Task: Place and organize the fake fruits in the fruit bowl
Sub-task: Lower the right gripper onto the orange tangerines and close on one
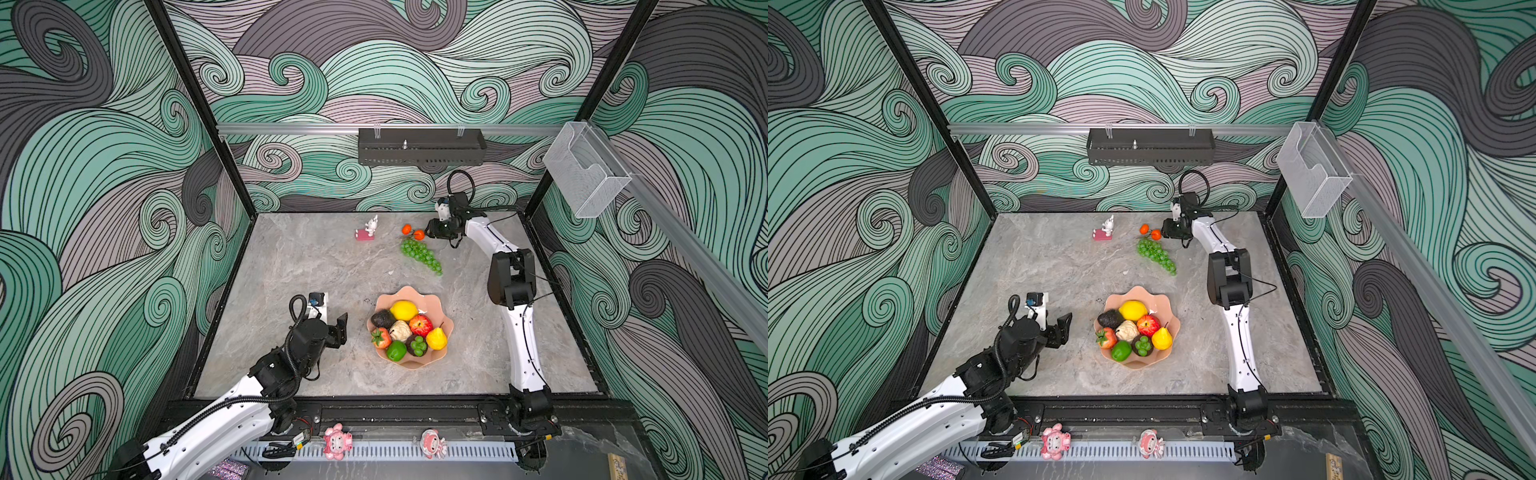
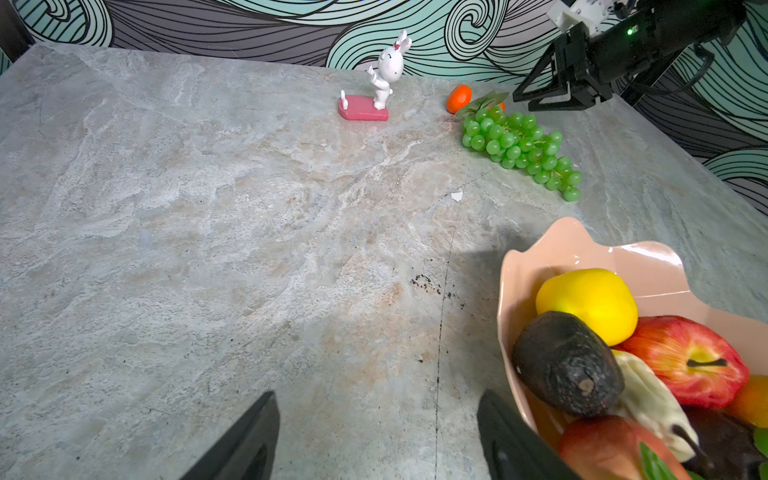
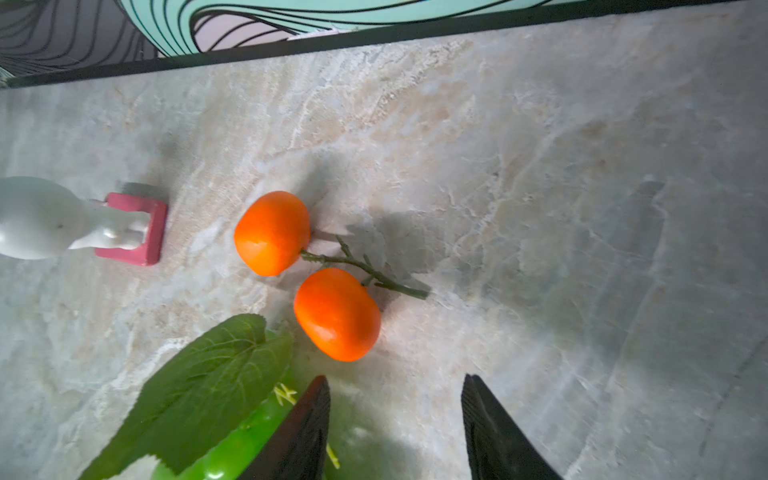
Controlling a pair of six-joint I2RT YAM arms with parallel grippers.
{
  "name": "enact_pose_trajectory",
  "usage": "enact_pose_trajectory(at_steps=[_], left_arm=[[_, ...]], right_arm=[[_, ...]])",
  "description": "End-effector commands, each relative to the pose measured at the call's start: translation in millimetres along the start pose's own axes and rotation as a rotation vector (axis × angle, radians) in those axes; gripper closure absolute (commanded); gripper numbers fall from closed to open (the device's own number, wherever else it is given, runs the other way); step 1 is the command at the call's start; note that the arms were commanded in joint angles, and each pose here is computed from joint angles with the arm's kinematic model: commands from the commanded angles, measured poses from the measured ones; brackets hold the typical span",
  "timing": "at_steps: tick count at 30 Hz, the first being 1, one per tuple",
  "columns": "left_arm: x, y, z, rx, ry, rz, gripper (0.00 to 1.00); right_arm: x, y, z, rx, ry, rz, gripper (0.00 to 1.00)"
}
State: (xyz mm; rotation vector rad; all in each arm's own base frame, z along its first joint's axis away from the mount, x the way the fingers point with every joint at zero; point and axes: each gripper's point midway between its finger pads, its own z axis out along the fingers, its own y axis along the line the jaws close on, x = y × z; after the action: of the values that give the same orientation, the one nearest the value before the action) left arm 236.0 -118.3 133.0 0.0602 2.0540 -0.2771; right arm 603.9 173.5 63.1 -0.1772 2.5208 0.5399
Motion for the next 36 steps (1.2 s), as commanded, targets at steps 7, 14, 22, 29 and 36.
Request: enact_pose_trajectory(at_steps=[7,14,22,29,36], left_arm=[[0.4,0.1,0.4,0.002,0.006,-0.014,0.23],[1.1,0.4,2.2,-0.002,0.01,-0.012,0.23],[1.0,-0.4,2.5,0.003,0.011,-0.012,0.23],[1.0,0.4,1.7,0.003,0.007,-0.016,0.23],[1.2,0.4,1.7,0.005,0.008,-0.017,0.23]], right_arm=[[-19.5,18.0,6.7,-0.076,-0.034,0.057,0.47],[-9.9,14.0,24.6,-0.046,0.004,0.126,0.48],[3.5,22.5,42.3,-0.039,0.04,0.166,0.47],[13.4,12.2,50.8,0.04,0.054,0.21,0.48],[14.5,3.2,54.0,0.065,0.051,0.241,0.54]])
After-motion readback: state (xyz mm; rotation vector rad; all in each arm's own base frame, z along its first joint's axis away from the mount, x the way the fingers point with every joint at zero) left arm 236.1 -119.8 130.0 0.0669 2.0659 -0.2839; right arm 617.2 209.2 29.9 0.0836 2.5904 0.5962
